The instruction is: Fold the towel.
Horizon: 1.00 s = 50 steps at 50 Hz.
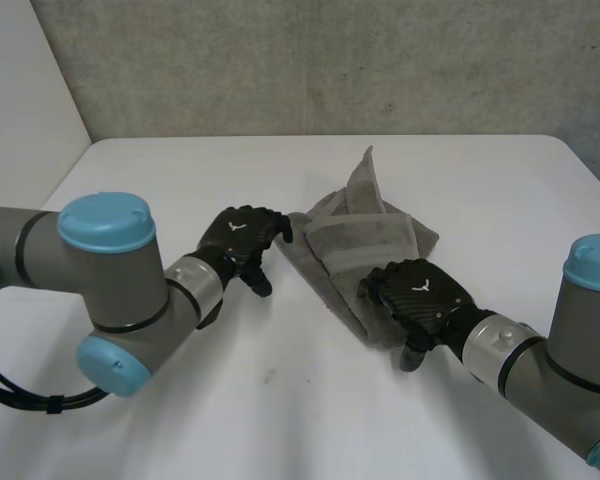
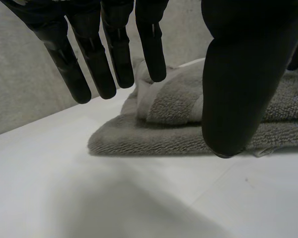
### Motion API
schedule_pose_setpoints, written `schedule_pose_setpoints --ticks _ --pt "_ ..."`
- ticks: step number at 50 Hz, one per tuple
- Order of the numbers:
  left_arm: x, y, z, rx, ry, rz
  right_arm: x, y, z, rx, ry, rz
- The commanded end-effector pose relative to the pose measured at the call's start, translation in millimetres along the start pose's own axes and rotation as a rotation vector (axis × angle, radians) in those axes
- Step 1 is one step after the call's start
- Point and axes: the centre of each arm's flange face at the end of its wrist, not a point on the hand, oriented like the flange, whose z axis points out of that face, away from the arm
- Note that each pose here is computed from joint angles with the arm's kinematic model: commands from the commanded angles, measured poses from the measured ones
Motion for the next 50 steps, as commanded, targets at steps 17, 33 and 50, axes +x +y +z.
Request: schedule_pose_setpoints --ticks 17,33,50 --pt "56.1 6.2 42.1 -0.016 0.151 0.174 50.8 -1.6 -5.3 0.001 0.28 0.018" --pt "78.8 10.5 65.4 0.038 0.198 0.232 59.9 -7.3 -8.7 0.032 0.309 0.056" --pt "85.2 14.3 67.9 0.045 0.214 0.354 60.2 -8.4 -8.3 0.037 0.307 0.048"
